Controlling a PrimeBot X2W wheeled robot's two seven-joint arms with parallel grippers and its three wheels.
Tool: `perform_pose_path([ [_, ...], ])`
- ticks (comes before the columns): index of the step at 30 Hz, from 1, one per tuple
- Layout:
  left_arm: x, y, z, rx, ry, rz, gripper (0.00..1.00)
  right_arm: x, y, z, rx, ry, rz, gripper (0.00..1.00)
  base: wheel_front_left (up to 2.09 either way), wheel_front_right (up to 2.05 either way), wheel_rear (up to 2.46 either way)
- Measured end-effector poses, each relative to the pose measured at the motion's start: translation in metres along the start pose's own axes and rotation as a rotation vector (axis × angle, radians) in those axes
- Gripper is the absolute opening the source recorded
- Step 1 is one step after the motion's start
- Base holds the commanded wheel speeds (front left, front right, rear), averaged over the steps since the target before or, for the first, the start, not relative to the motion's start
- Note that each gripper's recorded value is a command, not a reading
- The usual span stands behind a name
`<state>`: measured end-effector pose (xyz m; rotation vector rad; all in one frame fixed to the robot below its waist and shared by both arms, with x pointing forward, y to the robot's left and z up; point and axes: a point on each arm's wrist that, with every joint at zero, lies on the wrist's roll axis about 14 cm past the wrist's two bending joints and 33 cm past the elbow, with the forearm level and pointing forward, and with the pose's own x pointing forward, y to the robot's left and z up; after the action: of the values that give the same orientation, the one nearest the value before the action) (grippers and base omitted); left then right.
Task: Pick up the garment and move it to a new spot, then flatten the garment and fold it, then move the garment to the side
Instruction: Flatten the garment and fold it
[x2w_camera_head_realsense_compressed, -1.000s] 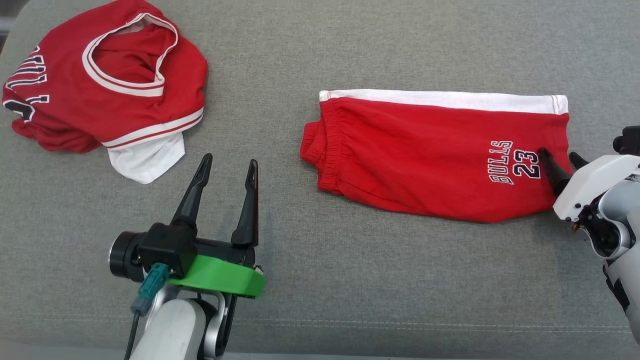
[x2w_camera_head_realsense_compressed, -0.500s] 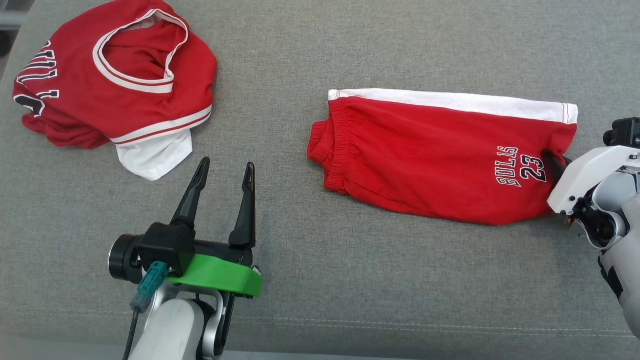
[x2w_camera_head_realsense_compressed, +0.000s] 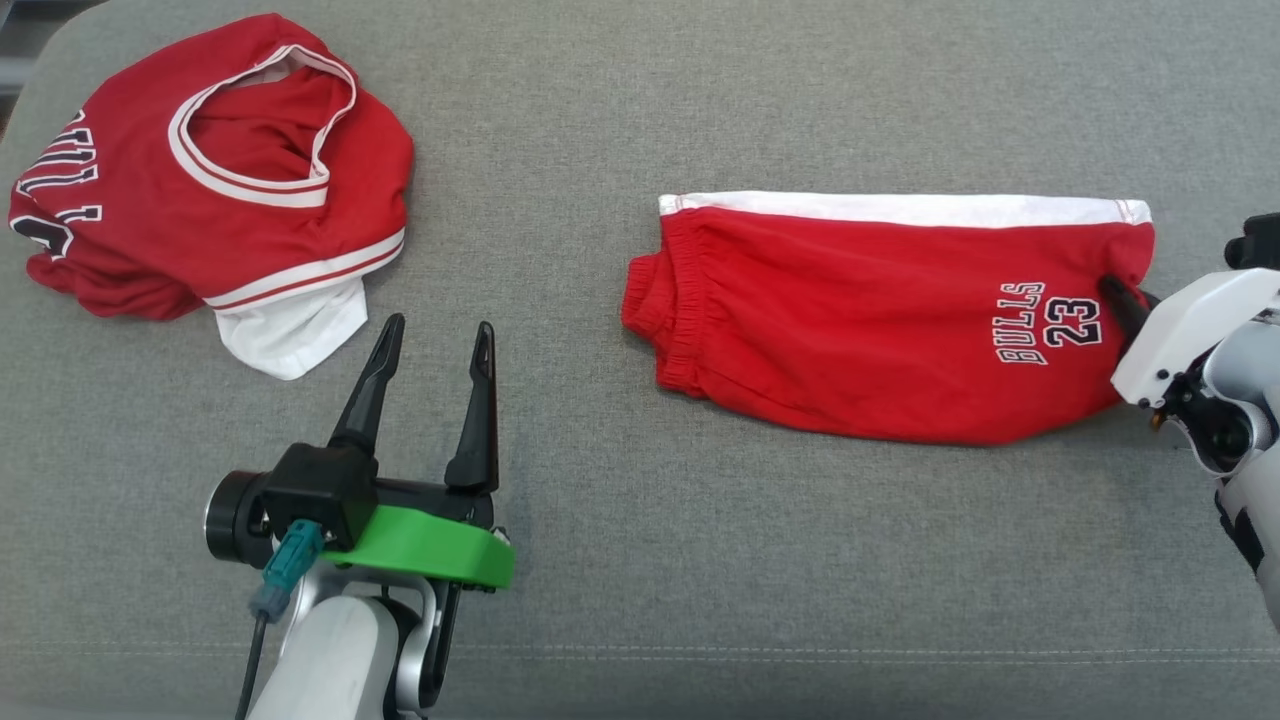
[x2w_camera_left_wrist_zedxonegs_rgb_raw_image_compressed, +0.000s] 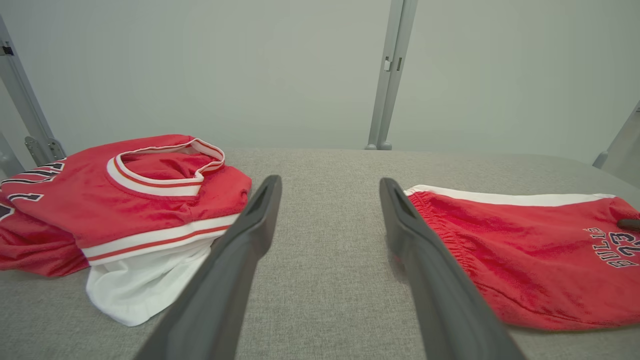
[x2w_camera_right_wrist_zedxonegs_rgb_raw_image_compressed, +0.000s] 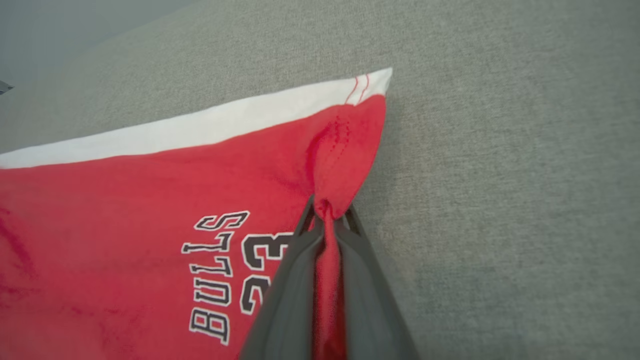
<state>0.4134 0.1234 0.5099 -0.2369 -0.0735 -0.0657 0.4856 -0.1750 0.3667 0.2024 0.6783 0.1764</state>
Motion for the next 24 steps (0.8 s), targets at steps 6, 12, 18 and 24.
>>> perform_pose_path([
  [6, 0.003, -0.004, 0.0, -0.005, -0.002, -0.012, 1.0, -0.009, -0.027, 0.019, -0.027, -0.04, -0.058, 0.0, 0.0, 0.0, 0.0],
  [12, 0.003, -0.009, -0.001, -0.009, 0.0, -0.025, 1.0, -0.017, -0.046, 0.034, -0.061, -0.076, -0.094, 0.0, 0.0, 0.0, 0.0],
  [18, 0.004, -0.012, 0.0, -0.011, -0.003, -0.034, 1.0, -0.016, -0.018, 0.039, -0.108, -0.103, -0.032, 0.0, 0.0, 0.0, 0.0],
  [24, 0.001, -0.019, 0.003, -0.016, -0.008, -0.053, 1.0, -0.013, 0.048, 0.05, -0.158, -0.154, 0.123, 0.0, 0.0, 0.0, 0.0],
])
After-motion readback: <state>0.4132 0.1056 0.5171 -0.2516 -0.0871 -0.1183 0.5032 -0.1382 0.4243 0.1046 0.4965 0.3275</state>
